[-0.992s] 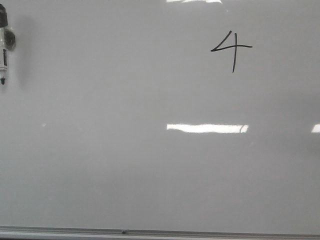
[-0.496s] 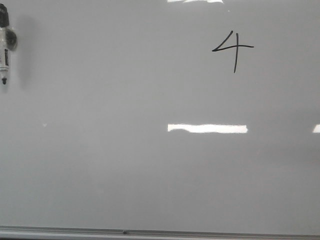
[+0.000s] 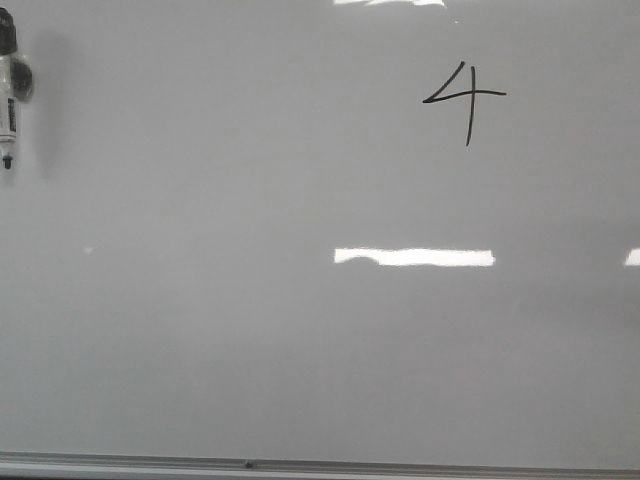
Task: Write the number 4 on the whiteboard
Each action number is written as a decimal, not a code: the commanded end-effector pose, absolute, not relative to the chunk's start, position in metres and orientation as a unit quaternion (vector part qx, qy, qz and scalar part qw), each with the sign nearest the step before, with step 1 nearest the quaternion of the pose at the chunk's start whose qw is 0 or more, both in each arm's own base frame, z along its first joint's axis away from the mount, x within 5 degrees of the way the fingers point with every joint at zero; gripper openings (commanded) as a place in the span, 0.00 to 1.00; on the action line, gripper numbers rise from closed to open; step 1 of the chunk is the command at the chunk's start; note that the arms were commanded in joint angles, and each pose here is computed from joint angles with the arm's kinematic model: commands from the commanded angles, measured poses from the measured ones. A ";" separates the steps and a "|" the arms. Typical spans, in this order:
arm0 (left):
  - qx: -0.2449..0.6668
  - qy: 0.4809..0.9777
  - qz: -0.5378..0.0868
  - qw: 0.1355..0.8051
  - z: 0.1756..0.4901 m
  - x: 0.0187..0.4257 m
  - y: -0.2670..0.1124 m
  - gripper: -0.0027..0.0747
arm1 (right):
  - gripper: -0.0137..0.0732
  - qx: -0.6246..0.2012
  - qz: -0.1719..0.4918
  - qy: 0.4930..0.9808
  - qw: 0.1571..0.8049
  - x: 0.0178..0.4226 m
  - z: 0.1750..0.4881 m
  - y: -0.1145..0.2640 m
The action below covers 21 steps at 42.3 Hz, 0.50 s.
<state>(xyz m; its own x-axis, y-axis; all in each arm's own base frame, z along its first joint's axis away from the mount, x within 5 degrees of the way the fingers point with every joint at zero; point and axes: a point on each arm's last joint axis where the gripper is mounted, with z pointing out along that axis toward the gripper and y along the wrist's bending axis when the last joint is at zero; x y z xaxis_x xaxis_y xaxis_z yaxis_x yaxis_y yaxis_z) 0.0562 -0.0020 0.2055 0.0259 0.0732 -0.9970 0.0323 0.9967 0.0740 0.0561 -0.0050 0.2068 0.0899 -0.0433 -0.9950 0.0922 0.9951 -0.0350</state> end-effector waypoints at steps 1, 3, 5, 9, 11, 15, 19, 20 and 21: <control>0.032 0.664 0.012 0.747 0.212 0.055 -0.002 0.01 | 0.08 0.023 -0.043 0.624 0.780 0.052 0.221 -0.005; 0.032 0.664 0.012 0.747 0.212 0.055 -0.002 0.01 | 0.08 0.026 -0.034 0.623 0.781 0.052 0.222 -0.005; 0.032 0.664 0.012 0.747 0.212 0.055 -0.002 0.01 | 0.08 0.030 -0.023 0.623 0.782 0.052 0.222 -0.004; 0.032 0.664 0.012 0.747 0.212 0.055 -0.002 0.01 | 0.08 0.030 -0.007 0.622 0.782 0.052 0.222 -0.003; 0.032 0.664 0.012 0.747 0.212 0.055 -0.002 0.01 | 0.08 0.030 -0.005 0.622 0.782 0.052 0.222 -0.003; 0.032 0.664 0.012 0.747 0.212 0.055 -0.002 0.01 | 0.08 0.030 -0.005 0.626 0.780 0.052 0.221 -0.003; 0.032 0.664 0.012 0.747 0.212 0.055 -0.002 0.01 | 0.08 0.030 -0.005 0.627 0.778 0.052 0.220 -0.003; 0.032 0.664 0.012 0.747 0.212 0.055 -0.002 0.01 | 0.08 0.030 -0.005 0.627 0.778 0.052 0.220 -0.003; 0.032 0.664 0.012 0.747 0.212 0.055 -0.002 0.01 | 0.08 0.033 -0.001 0.626 0.779 0.052 0.221 -0.003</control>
<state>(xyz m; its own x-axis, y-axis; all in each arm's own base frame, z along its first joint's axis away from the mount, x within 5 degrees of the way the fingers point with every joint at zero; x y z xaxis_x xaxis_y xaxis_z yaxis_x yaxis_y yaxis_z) 0.0562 -0.0020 0.2055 0.0259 0.0711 -0.9971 0.0325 0.9969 0.0720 0.0562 -0.0029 0.2079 0.1082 0.0439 -0.9932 0.0459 0.9977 0.0491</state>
